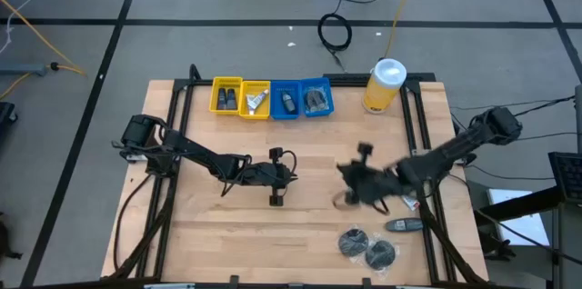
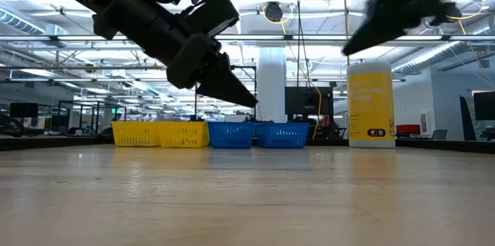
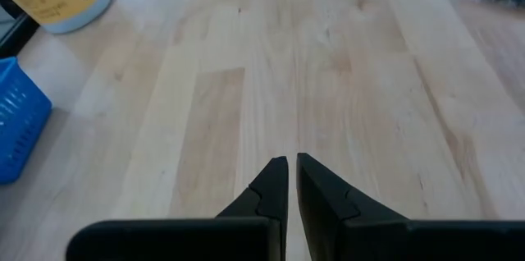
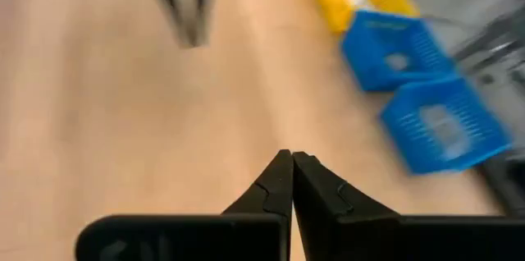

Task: Pick & Place Travel size toiletries
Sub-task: Put the black roll-on deodorant into the left blue bin

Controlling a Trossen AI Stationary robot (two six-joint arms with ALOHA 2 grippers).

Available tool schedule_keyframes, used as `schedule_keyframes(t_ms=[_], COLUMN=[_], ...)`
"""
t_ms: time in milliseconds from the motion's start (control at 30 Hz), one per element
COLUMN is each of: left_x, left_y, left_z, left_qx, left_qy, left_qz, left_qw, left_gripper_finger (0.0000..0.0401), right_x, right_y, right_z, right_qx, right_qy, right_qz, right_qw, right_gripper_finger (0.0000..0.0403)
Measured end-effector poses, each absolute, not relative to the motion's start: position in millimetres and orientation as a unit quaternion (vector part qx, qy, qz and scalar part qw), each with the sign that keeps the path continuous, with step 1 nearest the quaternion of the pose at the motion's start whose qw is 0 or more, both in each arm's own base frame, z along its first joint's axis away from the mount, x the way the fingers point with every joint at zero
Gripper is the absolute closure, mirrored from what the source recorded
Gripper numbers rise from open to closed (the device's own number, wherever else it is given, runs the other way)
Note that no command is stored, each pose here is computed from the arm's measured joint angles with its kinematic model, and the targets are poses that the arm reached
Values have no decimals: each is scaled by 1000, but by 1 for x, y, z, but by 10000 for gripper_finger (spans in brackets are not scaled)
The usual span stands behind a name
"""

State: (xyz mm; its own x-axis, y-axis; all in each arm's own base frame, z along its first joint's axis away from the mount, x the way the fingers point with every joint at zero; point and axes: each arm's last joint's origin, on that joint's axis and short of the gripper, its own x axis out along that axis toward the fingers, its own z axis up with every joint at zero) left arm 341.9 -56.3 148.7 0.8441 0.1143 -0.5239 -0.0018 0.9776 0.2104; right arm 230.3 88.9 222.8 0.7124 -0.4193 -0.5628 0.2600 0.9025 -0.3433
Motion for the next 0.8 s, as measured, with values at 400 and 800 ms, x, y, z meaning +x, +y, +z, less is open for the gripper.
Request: schedule_keyframes(t_ms=[400, 800], left_x=[343, 343], left_y=[-52, -52], left_z=[150, 149], left_qx=[92, 72], left_qy=[273, 276], left_qz=[38, 45], left_qw=[957, 957], left_gripper_finger=[370, 370], right_x=[175, 153], right_y=[142, 128], right_z=[200, 194], right_qx=[116, 223], right_qy=[527, 734], right_qz=[-72, -75], right_qw=[839, 637], right_gripper_finger=[389, 175])
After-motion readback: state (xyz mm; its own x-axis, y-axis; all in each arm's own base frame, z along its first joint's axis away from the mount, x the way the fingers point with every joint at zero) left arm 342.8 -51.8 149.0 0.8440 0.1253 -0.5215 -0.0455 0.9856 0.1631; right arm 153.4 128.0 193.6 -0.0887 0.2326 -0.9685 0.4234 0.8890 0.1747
